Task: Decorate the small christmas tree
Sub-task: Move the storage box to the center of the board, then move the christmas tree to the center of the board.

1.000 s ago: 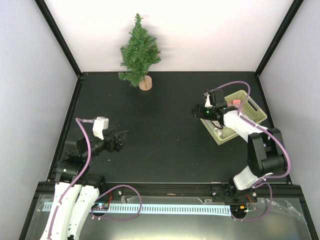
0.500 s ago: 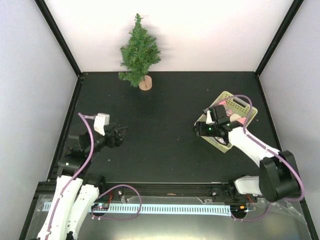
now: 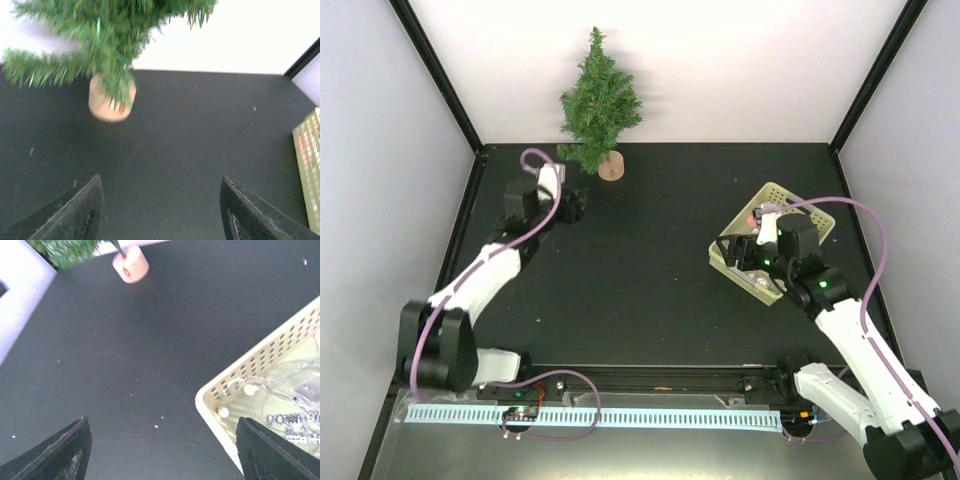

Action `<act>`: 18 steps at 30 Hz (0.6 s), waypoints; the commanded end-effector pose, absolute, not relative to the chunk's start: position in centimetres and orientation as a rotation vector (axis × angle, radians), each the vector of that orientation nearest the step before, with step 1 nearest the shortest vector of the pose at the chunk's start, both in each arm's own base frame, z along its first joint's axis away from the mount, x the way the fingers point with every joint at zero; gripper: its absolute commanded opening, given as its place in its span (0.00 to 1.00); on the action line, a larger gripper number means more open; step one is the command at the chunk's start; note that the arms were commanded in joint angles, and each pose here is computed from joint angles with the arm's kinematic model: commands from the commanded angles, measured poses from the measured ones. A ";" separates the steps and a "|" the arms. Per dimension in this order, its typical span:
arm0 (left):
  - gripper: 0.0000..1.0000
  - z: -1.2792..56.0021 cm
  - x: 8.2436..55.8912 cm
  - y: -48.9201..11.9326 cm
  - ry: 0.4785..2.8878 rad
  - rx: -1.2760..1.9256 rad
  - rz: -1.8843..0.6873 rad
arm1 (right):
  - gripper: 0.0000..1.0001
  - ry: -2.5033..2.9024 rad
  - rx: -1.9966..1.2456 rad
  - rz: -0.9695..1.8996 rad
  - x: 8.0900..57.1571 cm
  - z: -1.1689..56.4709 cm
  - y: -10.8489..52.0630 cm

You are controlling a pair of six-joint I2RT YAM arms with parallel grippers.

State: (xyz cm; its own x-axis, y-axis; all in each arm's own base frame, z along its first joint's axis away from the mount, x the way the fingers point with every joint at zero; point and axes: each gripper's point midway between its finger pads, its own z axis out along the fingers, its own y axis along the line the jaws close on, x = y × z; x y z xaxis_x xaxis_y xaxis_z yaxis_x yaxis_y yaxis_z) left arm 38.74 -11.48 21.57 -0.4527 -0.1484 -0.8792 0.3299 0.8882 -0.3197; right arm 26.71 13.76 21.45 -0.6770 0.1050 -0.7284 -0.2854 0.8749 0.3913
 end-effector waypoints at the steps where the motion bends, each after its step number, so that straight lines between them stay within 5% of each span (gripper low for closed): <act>1: 0.68 29.7 45.1 -13.5 1.727 0.239 -0.508 | 0.80 2.159 -0.175 0.675 25.4 24.5 14.1; 12: 0.79 43.5 56.9 -15.7 1.502 0.296 -0.440 | 0.81 2.070 -0.251 0.749 24.9 28.2 15.2; 18: 0.75 42.1 63.6 -16.3 1.545 0.234 -0.444 | 0.81 2.053 -0.272 0.748 25.2 29.6 15.4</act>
